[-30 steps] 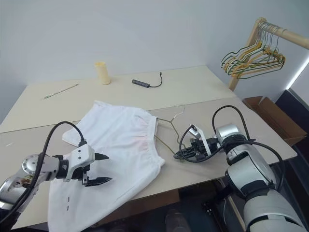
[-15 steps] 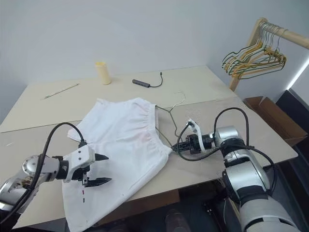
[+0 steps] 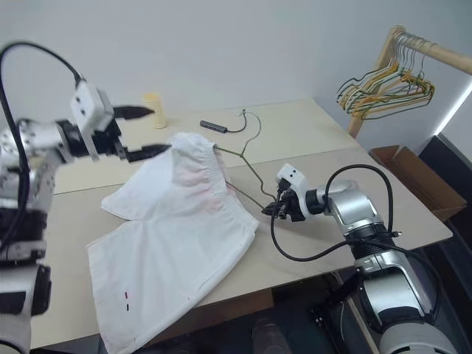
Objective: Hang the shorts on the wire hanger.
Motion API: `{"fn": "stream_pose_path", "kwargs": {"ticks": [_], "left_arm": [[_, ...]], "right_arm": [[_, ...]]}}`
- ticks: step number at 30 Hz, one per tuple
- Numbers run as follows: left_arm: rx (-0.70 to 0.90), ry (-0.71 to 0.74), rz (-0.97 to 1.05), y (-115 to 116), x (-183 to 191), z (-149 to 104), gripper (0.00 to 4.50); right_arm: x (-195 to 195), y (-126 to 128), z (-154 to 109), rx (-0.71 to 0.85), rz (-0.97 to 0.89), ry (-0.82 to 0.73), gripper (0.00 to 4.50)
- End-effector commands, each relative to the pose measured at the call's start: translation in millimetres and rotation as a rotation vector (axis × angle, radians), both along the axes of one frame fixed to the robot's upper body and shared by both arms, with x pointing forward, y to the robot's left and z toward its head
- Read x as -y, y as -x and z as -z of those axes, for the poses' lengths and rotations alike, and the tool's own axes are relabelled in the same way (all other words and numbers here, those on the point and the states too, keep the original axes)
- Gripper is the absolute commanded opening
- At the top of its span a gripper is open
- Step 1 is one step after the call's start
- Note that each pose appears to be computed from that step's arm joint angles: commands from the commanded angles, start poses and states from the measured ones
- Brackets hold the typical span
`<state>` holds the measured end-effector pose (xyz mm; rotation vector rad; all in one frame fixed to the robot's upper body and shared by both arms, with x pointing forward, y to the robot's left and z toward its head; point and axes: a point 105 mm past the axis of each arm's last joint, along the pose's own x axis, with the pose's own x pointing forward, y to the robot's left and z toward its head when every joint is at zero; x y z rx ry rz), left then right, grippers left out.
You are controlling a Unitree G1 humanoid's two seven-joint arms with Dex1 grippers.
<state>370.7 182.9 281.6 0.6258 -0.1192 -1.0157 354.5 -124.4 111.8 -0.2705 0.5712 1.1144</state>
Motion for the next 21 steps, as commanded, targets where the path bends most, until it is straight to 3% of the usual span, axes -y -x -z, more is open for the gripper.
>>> {"fn": "stream_pose_path", "kwargs": {"ticks": [1, 13, 19, 21], "left_arm": [[-0.100, -0.154, 0.106, 1.6, -8.4, 1.4, 4.47], [-0.244, -0.435, 0.224, -3.5, 0.0, 30.5, 4.47], [-0.288, -0.429, 0.258, -1.5, 5.9, 40.1, 4.47], [-0.302, -0.444, 0.264, -0.2, 4.7, 45.2, 4.07]], "right_arm": [[-11.6, 3.2, -20.6, 0.077, -0.061, 0.024, 0.00], [-36.9, 15.7, -27.3, 0.215, -0.192, 0.144, 0.00], [-41.9, 17.2, -21.7, 0.252, -0.220, 0.203, 0.00], [-43.7, 17.6, -22.3, 0.246, -0.221, 0.194, 0.00]]}}
